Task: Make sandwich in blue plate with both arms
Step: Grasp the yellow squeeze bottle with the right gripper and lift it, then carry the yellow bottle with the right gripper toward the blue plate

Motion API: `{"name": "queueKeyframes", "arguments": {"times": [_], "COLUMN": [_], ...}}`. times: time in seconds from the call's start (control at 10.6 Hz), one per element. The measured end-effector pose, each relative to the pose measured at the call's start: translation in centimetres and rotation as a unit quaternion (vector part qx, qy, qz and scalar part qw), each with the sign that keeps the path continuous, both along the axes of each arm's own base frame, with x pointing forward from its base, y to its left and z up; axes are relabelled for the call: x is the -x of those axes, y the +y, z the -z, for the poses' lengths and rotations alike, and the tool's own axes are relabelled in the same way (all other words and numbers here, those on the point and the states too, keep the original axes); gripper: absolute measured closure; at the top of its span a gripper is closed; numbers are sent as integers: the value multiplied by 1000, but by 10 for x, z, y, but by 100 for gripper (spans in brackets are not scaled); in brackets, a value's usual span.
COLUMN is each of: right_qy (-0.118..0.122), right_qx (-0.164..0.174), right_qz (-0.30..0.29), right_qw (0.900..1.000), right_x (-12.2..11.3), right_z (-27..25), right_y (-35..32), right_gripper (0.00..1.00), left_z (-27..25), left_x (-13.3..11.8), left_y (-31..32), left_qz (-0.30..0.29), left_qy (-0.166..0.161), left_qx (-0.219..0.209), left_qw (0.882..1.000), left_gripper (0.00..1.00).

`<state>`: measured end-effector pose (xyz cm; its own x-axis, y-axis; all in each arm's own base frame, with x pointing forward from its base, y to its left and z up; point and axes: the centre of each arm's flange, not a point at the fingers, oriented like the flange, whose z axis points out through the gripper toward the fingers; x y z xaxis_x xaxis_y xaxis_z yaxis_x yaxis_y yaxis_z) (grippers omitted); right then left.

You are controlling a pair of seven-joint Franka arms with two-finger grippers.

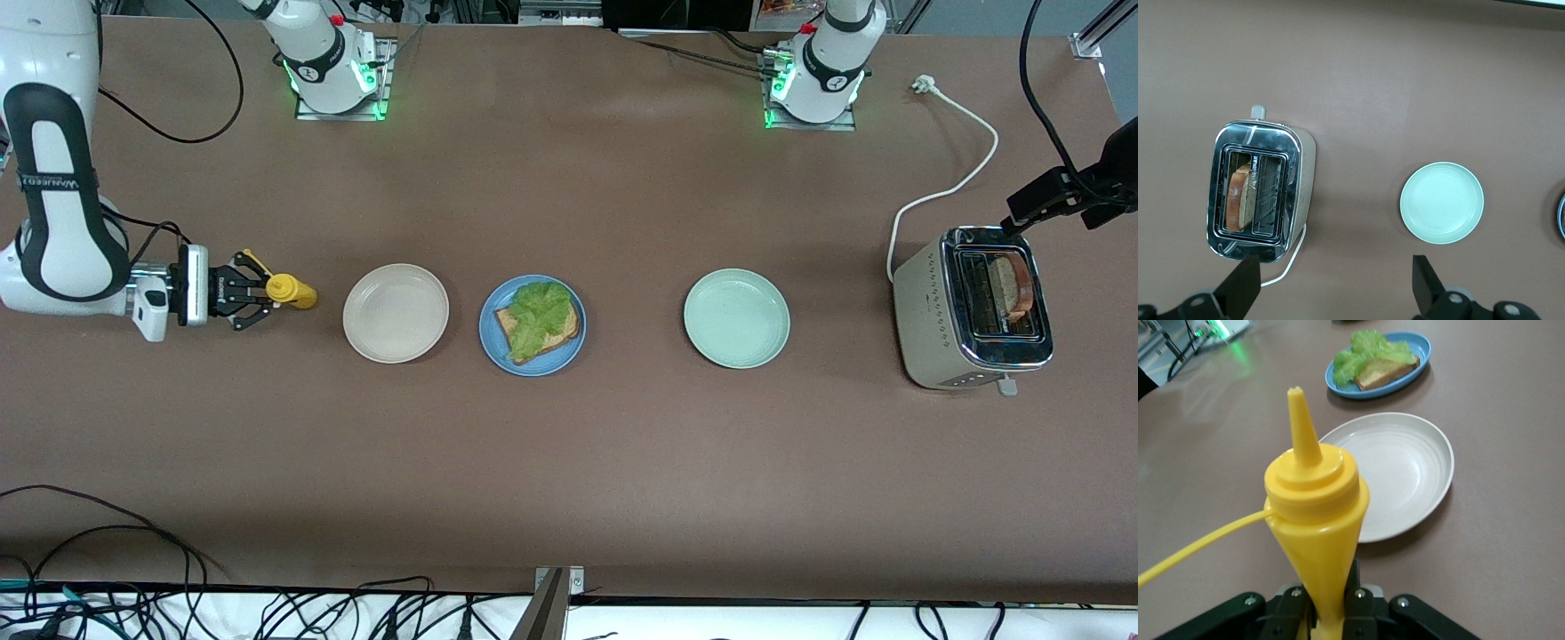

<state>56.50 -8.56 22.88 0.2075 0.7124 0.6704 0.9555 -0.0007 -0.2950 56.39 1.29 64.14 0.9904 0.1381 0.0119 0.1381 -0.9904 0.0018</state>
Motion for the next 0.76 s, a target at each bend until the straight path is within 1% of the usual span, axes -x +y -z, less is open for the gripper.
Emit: {"name": "queueKeyframes", "arguments": {"times": [0.09, 0.19, 0.28, 0.38, 0.47, 0.57, 0.66, 0.76], "right_qy": [18, 30, 40, 48, 46, 49, 58, 60], "right_qx": [41, 87, 140, 194, 233, 262, 306, 362], "right_qz": [5, 11, 13, 14, 12, 5, 5, 6], "right_qw": [999, 996, 989, 980, 971, 964, 950, 930], "right_x": [-7, -16, -29, -42, -54, -64, -70, -74], "right_z": [-14, -27, -41, -57, -76, -97, -120, -141], "right_y": [5, 11, 22, 34, 49, 70, 95, 122], "right_gripper": [82, 82, 82, 82, 82, 82, 82, 82], "left_z": [0, 0, 0, 0, 0, 0, 0, 0], "left_x": [0, 0, 0, 0, 0, 0, 0, 0], "left_y": [0, 0, 0, 1, 1, 0, 0, 0], "left_qz": [0, 0, 0, -1, 0, 0, 0, 0], "left_qy": [0, 0, 0, 0, 0, 0, 0, 0], "left_qx": [0, 0, 0, 0, 0, 0, 0, 0], "left_qw": [1000, 1000, 1000, 1000, 1000, 1000, 1000, 1000], "left_gripper": [0, 0, 0, 0, 0, 0, 0, 0]}}
